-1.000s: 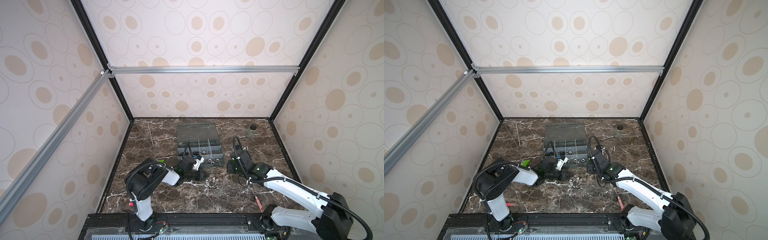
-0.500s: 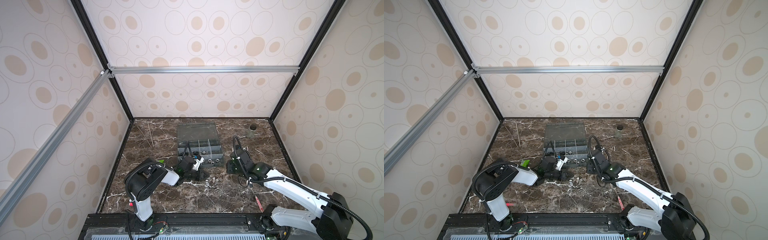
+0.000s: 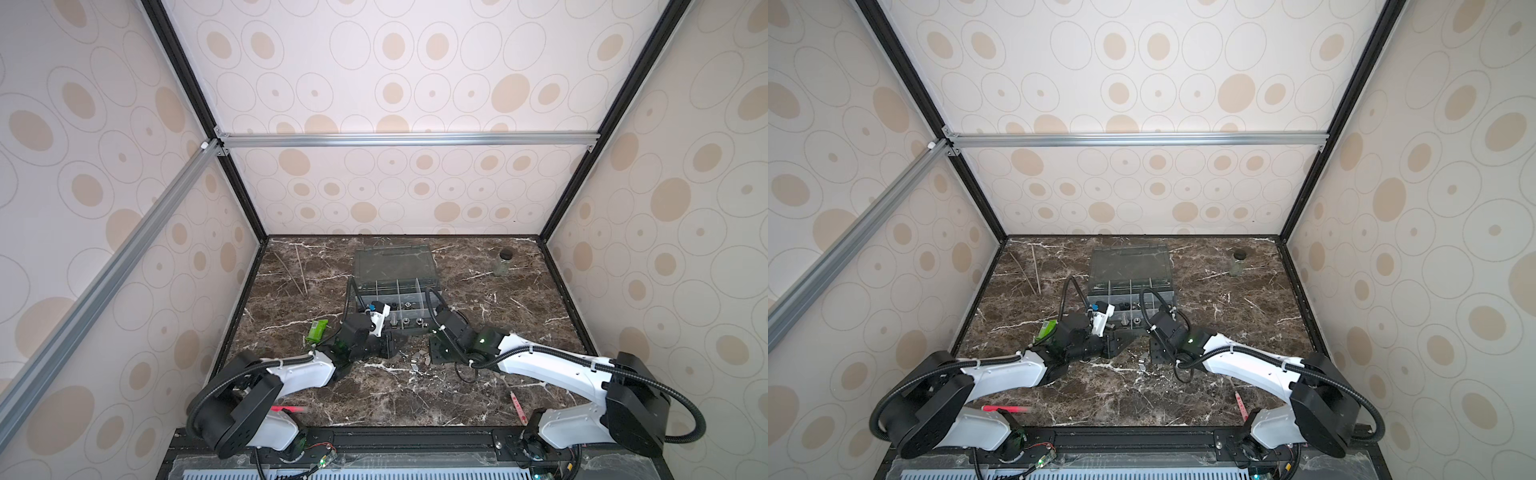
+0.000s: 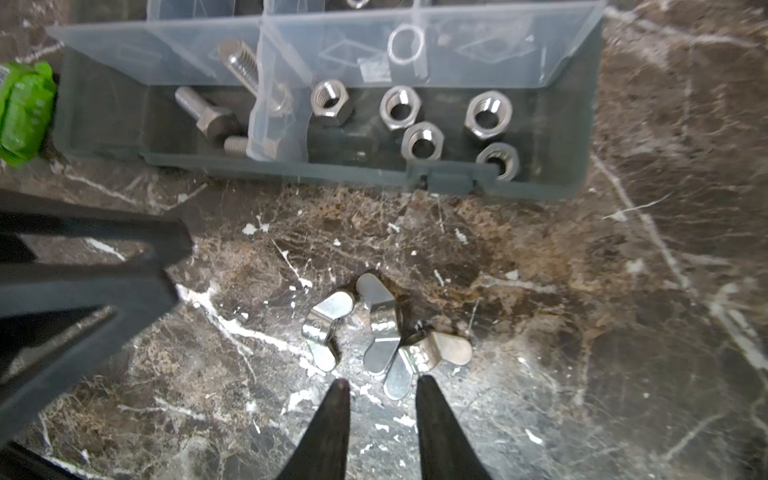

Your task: Sort the screws and nuts into containers

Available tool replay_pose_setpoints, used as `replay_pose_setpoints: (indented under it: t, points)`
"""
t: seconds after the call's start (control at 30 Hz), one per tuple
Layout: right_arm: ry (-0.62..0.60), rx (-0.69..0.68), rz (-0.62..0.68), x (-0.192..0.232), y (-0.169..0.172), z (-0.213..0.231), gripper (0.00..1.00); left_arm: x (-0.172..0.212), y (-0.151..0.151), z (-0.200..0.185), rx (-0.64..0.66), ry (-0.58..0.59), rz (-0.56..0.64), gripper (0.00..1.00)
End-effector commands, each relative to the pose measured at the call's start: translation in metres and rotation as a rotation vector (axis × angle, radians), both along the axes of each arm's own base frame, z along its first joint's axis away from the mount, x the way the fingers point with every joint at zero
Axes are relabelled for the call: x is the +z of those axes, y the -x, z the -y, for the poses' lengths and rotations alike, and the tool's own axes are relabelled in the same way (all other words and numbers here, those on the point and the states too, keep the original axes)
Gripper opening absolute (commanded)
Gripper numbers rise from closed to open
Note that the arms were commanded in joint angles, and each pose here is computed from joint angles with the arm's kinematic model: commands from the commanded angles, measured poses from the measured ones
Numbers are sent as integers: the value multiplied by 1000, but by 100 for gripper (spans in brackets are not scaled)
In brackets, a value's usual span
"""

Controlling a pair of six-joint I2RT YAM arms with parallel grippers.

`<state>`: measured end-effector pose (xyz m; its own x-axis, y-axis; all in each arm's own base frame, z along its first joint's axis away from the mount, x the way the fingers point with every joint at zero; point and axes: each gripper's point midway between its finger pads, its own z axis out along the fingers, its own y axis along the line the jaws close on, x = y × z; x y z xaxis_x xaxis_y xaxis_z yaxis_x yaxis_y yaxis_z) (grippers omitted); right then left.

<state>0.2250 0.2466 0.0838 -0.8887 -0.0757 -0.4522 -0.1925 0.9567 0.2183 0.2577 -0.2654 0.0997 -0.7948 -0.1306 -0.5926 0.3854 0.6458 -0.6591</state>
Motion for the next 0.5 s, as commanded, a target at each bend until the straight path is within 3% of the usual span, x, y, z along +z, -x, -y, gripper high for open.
replay_pose_setpoints:
  t: [0.0, 0.23, 0.47]
  points:
    - [-20, -8, -11, -3, 1, -19, 31, 0, -7, -32, 121, -55, 4, 35]
    - [-11, 23, -57, -25, 6, -47, 32, 13, -10, -76, 237, -105, 65, 38]
    - [6, 17, -83, -41, 4, -58, 32, 18, -9, -93, 278, -108, 84, 39]
